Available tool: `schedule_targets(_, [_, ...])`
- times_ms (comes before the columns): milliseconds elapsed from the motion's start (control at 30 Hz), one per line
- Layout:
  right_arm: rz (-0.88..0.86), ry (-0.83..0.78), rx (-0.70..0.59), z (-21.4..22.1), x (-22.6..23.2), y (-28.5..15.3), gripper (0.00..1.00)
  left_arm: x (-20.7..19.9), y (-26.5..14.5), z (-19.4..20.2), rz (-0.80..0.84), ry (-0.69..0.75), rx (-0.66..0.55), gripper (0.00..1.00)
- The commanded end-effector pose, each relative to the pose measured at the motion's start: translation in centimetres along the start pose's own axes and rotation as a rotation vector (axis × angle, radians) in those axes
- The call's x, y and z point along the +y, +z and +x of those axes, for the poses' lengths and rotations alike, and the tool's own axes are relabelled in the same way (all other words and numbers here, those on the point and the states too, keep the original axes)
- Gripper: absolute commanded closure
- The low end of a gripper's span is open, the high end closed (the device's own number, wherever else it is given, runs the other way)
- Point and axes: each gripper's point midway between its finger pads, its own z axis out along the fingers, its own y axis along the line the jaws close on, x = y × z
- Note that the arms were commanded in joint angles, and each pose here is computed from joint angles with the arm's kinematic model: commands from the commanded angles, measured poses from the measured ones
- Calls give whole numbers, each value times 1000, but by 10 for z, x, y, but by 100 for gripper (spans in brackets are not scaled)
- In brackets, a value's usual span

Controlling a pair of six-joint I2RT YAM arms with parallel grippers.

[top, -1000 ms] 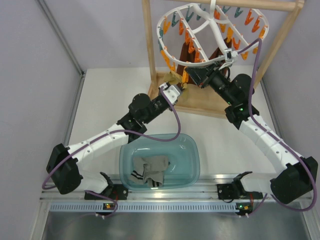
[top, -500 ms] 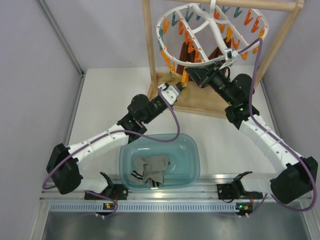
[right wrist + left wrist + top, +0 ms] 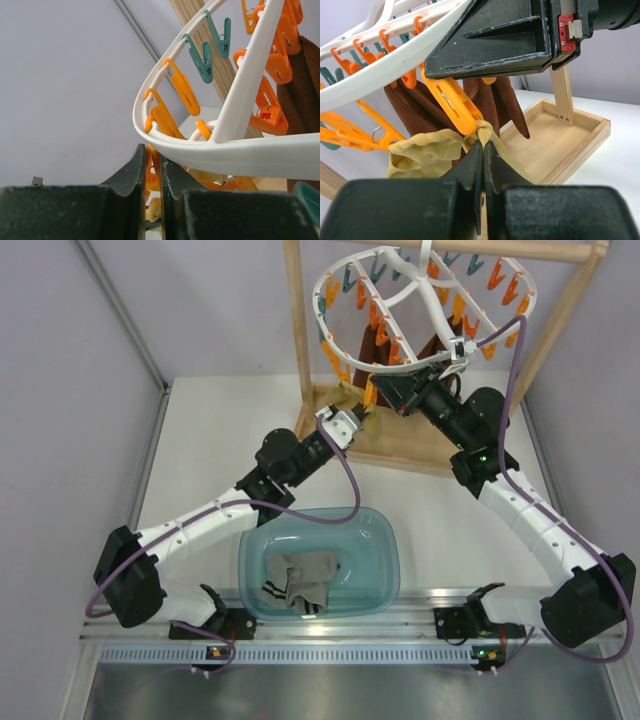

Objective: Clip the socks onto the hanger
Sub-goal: Clamp the sock onto the hanger.

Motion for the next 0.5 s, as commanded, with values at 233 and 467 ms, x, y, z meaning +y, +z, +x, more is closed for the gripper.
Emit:
schedule_targets(233, [-67,-9,-14,-11,16,0,100,13,16,-36,-27,26,-120,100])
schedule_targets(467, [-55,-27,-20,-12,12,0,100,17,14,-44,-34,44,-134,100])
